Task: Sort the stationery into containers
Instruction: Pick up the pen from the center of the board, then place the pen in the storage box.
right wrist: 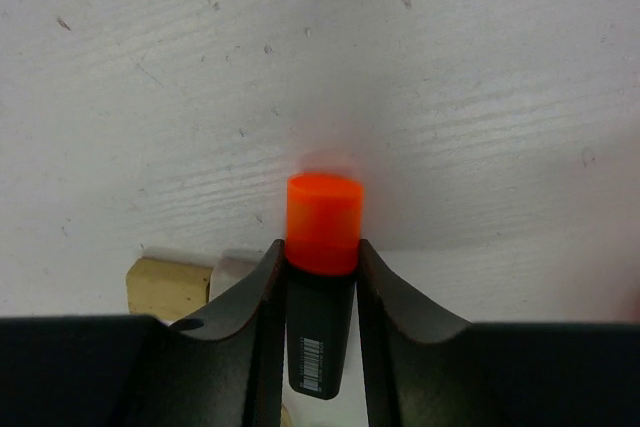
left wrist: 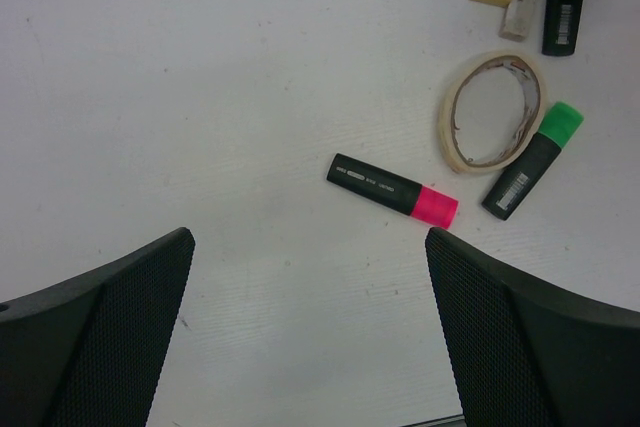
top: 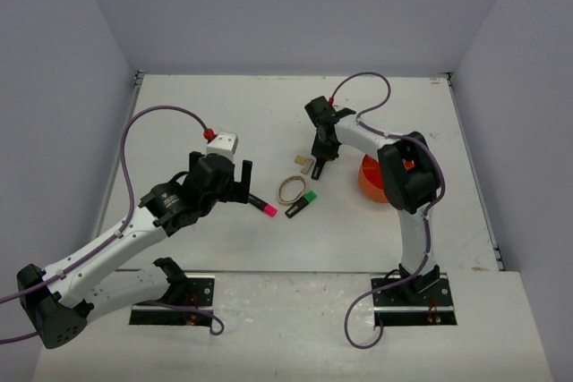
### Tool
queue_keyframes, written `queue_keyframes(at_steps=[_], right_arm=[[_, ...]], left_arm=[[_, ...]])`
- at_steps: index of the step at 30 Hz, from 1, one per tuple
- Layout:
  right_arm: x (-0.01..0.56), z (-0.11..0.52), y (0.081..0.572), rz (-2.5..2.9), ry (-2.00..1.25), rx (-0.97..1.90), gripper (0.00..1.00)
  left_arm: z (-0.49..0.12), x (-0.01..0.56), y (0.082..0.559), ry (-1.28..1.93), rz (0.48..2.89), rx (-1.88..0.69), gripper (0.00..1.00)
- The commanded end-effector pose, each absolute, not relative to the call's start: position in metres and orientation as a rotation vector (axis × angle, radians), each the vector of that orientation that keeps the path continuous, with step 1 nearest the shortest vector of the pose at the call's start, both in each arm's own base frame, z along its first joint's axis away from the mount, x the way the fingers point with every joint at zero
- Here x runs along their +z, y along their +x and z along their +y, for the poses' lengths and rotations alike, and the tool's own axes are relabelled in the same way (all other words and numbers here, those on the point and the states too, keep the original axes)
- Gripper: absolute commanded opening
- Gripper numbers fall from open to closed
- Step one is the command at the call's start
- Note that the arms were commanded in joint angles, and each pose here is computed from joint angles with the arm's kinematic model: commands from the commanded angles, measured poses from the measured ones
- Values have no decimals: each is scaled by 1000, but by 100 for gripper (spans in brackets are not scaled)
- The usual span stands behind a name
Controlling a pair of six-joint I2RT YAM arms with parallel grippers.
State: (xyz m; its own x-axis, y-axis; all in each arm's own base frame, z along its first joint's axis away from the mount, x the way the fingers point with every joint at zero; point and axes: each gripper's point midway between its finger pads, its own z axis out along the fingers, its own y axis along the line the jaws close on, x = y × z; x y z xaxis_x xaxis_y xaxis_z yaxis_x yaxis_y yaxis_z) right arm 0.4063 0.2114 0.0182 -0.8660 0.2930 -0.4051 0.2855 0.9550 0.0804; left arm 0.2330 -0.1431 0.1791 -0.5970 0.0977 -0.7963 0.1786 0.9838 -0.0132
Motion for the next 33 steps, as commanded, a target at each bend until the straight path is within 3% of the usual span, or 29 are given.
queue_keyframes(at_steps=[1,7,10,15,24,33], right_arm=[[40,222,412,2658,389,96,0],[116,237,410,2465,217,252,0],[189,234,405,2255,112,357,0],[224,194,379,2102,49,276,0],[247,71,370,1798,222,-165,0],[244,33,378,1732,352,-160,0]], left_arm=[[-146,187,236,208,2176,-133,100],[-146,184,237,213,2182,-128,100],[-146,185,237,209,2181,-126,100],[-146,184,237,209,2184,-117,100],[-150,179,238,229,2201,-120,100],[-149,181,238,225,2191,-132,100]])
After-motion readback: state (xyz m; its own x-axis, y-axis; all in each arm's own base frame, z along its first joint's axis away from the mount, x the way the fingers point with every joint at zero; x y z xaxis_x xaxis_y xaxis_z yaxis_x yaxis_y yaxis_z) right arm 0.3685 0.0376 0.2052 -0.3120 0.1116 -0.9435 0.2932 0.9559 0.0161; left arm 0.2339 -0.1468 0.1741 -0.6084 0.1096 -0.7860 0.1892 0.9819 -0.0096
